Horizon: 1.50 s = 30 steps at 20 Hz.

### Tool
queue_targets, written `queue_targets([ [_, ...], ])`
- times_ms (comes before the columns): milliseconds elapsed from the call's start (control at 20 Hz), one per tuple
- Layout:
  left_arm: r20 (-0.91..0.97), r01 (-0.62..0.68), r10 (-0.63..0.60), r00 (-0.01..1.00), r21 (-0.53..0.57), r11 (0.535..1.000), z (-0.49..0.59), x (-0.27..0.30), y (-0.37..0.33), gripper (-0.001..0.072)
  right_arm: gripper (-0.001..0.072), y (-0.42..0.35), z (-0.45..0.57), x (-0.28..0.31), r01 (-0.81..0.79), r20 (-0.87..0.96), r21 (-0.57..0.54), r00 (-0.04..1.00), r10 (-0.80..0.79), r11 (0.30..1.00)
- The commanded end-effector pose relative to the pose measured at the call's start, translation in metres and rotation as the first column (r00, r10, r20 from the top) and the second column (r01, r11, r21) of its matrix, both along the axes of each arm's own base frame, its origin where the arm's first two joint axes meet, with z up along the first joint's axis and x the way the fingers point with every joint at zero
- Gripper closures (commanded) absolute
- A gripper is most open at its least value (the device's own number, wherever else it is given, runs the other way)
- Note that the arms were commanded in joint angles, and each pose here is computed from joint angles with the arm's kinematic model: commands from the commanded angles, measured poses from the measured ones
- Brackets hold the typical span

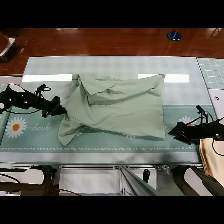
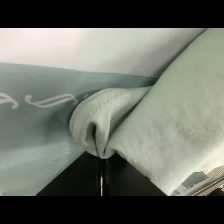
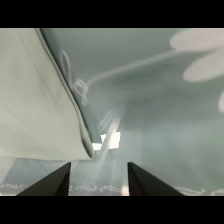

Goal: Fold the shirts.

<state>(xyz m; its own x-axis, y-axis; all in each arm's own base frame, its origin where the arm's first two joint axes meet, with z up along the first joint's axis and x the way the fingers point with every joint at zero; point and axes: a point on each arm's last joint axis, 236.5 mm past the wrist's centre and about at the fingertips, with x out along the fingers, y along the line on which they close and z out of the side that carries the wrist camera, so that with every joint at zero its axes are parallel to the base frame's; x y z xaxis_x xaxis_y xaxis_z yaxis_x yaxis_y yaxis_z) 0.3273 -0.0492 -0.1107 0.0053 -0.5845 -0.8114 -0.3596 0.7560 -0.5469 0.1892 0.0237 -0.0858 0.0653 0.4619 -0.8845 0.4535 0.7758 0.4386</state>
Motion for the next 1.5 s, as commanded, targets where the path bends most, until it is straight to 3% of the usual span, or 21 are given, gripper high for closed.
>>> queue_targets([
  [0, 0.001, 0.003, -0.003, 1.000, -0.004, 1.000, 0.001, 0.000, -0.001, 0.0691, 0.0299, 0.012, -0.008, -0.021, -0.010, -0.073, 0.047, 0.997, 0.013, 0.999],
  [550, 0.020, 0.018, -0.018, 1.000, 0.000, 1.000, 0.000, 0.001, 0.000, 0.0691, 0.0304, 0.037, -0.022, 0.001, 0.003, -0.057, 0.122, 0.998, 0.004, 0.993],
  [850, 0.024, 0.030, -0.030, 0.999, -0.002, 1.000, 0.001, 0.001, -0.001, 0.0691, 0.0317, 0.058, -0.013, 0.064, 0.076, 0.062, 0.181, 0.994, -0.089, 0.981],
  [900, 0.026, 0.031, -0.031, 0.999, -0.001, 1.000, 0.001, 0.001, -0.001, 0.0691, 0.0343, 0.057, -0.012, 0.067, 0.084, 0.067, 0.177, 0.993, -0.098, 0.981],
  [1000, 0.029, 0.028, -0.028, 0.999, 0.001, 1.000, 0.000, 0.002, 0.000, 0.0691, 0.0616, 0.057, -0.012, 0.070, 0.077, 0.085, 0.178, 0.992, -0.093, 0.981],
  [1050, 0.033, 0.022, -0.022, 0.999, -0.006, 1.000, 0.002, 0.004, -0.002, 0.0691, 0.0675, 0.061, -0.007, 0.072, 0.041, 0.118, 0.198, 0.991, -0.065, 0.979],
  [1200, 0.144, -0.005, 0.016, 0.989, -0.082, 0.997, 0.038, 0.033, -0.014, 0.0691, 0.0677, 0.073, 0.036, 0.091, -0.088, 0.220, 0.258, 0.975, 0.030, 0.962],
  [1300, 0.355, -0.021, 0.072, 0.932, -0.145, 0.989, 0.109, 0.077, -0.020, 0.0691, 0.0677, 0.065, 0.106, 0.133, -0.163, 0.394, 0.203, 0.916, 0.071, 0.966],
  [1450, 0.721, -0.025, 0.149, 0.677, -0.180, 0.983, 0.273, 0.124, -0.018, 0.0691, 0.0677, 0.040, 0.267, 0.196, -0.156, 0.708, 0.004, 0.698, 0.108, 0.988],
])
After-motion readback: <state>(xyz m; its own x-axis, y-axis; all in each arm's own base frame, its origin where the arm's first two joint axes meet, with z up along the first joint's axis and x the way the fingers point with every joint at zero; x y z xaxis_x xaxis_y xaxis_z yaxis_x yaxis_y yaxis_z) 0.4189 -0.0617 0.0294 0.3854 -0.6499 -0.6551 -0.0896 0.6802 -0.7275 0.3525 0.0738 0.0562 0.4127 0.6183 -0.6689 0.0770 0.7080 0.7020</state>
